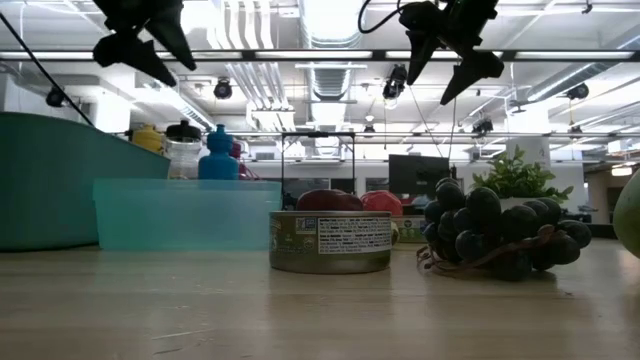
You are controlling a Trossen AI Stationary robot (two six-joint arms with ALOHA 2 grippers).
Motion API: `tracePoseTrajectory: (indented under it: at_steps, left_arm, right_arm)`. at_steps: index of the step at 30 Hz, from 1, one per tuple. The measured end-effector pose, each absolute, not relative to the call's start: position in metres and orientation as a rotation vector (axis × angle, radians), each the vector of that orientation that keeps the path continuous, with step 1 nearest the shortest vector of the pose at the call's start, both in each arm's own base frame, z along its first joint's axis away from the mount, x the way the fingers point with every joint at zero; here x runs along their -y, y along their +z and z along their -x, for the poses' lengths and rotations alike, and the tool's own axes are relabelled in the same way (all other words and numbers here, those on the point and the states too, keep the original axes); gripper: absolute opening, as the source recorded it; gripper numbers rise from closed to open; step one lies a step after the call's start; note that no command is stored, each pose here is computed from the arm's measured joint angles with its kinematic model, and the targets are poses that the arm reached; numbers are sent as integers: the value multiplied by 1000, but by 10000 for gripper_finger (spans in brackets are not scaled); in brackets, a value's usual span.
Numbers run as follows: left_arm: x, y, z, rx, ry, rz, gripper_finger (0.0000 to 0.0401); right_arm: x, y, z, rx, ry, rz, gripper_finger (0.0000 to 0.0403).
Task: Pick & Place Food Item
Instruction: Put the dark red apple into the green bin
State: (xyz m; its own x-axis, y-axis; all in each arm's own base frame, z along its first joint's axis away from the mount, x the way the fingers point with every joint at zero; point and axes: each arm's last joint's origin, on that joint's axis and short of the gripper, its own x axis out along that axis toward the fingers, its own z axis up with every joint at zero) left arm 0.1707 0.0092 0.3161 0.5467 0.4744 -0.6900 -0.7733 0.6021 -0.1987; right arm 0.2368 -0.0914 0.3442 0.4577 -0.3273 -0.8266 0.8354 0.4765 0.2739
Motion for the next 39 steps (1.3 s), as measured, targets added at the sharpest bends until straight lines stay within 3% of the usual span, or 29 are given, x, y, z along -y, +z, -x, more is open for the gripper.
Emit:
tracePoseTrajectory:
  at_steps: [4, 8, 17, 39]
  left_arm:
    - [-9, 315, -176, -599, 772, 536, 305]
    - [-2, 310, -190, -596, 769, 505, 323]
    - [23, 310, -227, -527, 810, 424, 324]
    - [60, 267, -334, -779, 711, 382, 324]
  right_arm:
    - [91, 344, -237, -785, -807, -756, 378]
    - [91, 344, -237, -785, -807, -756, 378]
    - [91, 344, -237, -785, -807, -756, 378]
    - [91, 344, -237, -785, -807, -756, 378]
